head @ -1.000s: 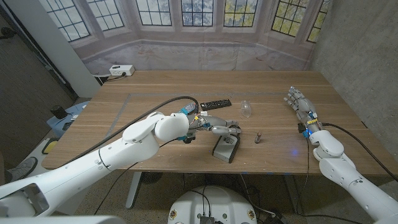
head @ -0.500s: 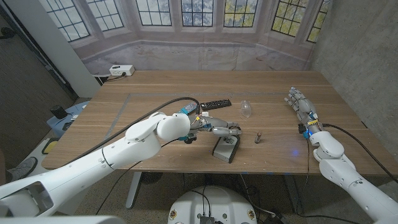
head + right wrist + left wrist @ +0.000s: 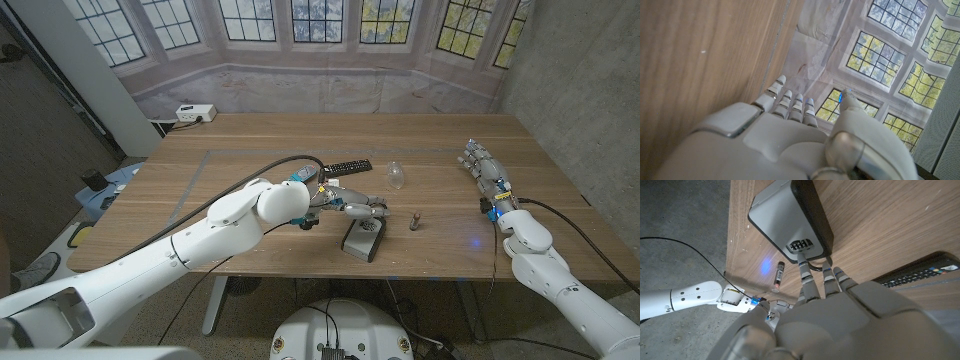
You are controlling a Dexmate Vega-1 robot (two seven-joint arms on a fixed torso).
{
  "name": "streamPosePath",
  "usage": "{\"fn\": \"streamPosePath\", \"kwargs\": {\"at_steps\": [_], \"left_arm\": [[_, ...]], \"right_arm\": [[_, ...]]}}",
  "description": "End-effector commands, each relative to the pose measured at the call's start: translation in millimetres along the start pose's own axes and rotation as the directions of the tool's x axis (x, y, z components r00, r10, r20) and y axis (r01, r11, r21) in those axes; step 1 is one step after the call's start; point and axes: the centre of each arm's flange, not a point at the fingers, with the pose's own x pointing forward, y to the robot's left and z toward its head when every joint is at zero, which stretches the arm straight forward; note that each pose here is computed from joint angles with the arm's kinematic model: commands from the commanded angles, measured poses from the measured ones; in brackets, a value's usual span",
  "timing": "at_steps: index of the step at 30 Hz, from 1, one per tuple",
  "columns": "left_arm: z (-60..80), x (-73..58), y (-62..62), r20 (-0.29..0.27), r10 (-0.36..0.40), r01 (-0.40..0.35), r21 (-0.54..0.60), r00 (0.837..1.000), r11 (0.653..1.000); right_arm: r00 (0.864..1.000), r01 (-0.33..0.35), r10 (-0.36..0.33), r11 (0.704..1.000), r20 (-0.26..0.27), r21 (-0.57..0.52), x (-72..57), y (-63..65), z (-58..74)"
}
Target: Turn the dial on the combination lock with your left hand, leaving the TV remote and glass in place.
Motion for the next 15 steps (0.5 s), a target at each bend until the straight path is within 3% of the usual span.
{"fn": "streamPosePath", "kwargs": {"at_steps": [1, 15], "left_arm": [[-3.6, 3.6, 1.1, -0.011, -0.015, 0.014, -0.008, 1.0, 1.0], [-4.8, 1.8, -0.1, -0.011, -0.02, 0.02, -0.009, 1.0, 1.0]], "right_arm": [[1.0, -0.001, 0.001, 1.0, 0.0, 0.004, 5.9, 0.3, -2.8], [1.0, 0.004, -0.004, 1.0, -0.003, 0.006, 4.9, 1.3, -5.4]]}}
